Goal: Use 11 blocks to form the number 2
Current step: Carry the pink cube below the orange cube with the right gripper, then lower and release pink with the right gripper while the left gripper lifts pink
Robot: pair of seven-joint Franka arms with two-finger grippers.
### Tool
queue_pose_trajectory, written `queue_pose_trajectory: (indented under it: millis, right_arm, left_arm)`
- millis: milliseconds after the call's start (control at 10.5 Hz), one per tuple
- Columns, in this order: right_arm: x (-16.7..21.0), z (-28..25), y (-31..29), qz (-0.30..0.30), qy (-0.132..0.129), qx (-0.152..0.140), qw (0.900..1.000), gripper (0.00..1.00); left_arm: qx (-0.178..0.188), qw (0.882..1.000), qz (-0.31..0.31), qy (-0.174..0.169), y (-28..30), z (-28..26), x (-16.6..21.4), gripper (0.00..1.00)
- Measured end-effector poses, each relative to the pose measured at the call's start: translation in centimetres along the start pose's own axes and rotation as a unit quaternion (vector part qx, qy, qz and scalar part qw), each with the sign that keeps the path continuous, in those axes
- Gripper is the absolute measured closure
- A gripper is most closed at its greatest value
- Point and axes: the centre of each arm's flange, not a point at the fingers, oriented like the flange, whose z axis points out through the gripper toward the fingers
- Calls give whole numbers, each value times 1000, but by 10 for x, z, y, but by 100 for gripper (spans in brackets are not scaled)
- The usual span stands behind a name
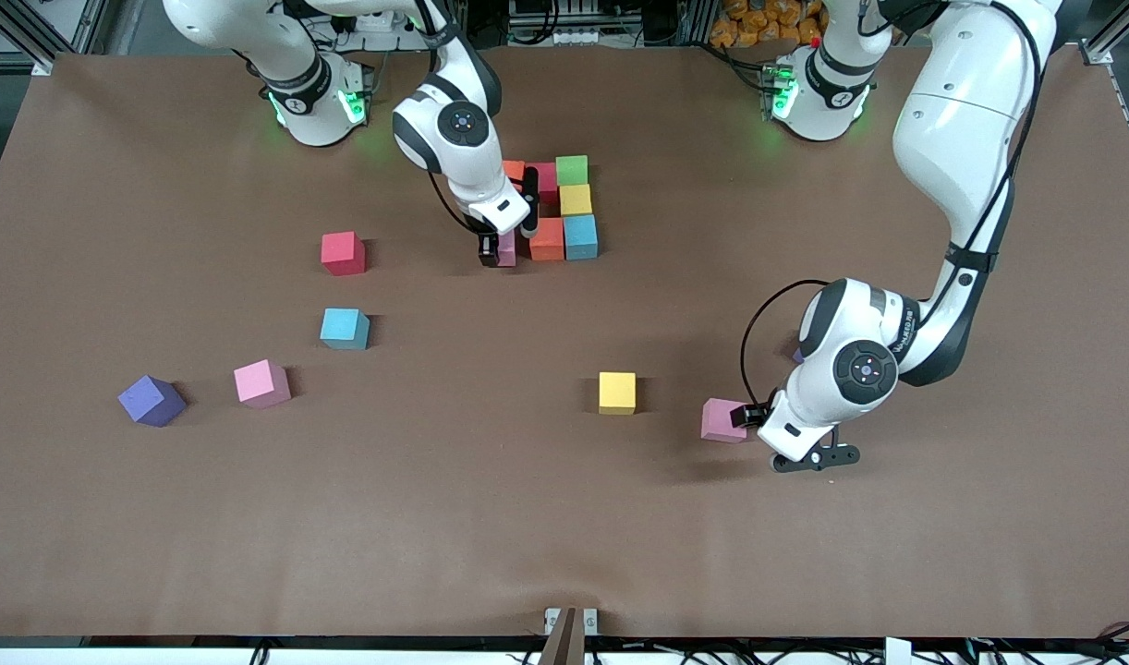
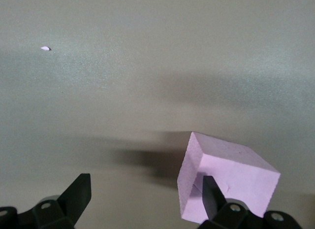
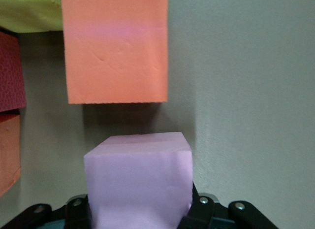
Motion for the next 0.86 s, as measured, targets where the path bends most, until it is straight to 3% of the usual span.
queue_pose_trajectory:
  millis: [858]
  right_arm:
    - [15, 4, -17, 10, 6, 2, 1000, 37]
  left_arm:
    - [4, 1000, 17, 10, 38, -1, -11, 0]
